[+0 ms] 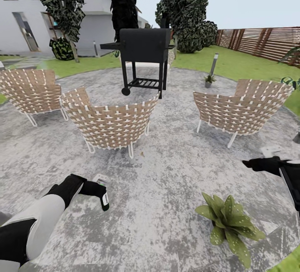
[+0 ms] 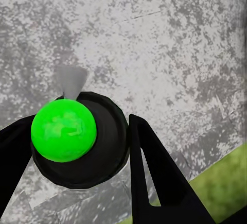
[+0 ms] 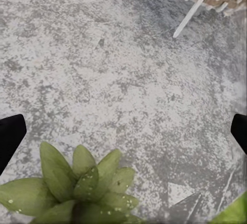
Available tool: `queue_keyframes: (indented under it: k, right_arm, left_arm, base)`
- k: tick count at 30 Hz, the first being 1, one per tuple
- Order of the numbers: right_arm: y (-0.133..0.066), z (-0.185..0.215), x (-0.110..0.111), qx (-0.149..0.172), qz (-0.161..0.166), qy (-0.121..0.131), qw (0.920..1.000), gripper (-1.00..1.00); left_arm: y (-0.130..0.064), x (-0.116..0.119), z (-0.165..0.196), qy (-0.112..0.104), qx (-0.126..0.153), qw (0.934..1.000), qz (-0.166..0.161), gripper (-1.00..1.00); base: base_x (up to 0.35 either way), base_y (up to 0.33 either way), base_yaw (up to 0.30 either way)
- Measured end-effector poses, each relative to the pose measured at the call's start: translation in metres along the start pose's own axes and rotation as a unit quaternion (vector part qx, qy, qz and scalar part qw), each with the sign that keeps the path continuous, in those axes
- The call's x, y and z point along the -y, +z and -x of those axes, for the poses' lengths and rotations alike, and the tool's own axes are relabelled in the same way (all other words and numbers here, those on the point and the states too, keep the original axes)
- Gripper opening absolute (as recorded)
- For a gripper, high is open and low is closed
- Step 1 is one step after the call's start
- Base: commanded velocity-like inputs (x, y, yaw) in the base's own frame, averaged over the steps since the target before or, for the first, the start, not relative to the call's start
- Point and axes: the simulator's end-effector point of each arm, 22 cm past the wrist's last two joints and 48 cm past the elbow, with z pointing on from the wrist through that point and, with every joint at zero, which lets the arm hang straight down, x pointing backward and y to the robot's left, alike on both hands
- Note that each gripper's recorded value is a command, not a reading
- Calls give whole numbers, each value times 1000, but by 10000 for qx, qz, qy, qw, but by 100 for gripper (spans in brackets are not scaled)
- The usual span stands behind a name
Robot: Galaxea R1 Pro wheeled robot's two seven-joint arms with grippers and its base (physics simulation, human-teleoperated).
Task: Pick up the pesticide atomizer in the garden and spray insectifuge to fully cover both potted plants in the garden.
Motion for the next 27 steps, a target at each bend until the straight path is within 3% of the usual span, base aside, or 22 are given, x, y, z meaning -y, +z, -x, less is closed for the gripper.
queue_keyframes:
  k: [27]
  right_arm:
    - [-4, 4, 2, 46, -13, 10, 10000, 100]
  left_arm:
    - [-2, 7, 6, 33, 50, 10000, -30, -100]
  base:
    - [0, 0, -261]
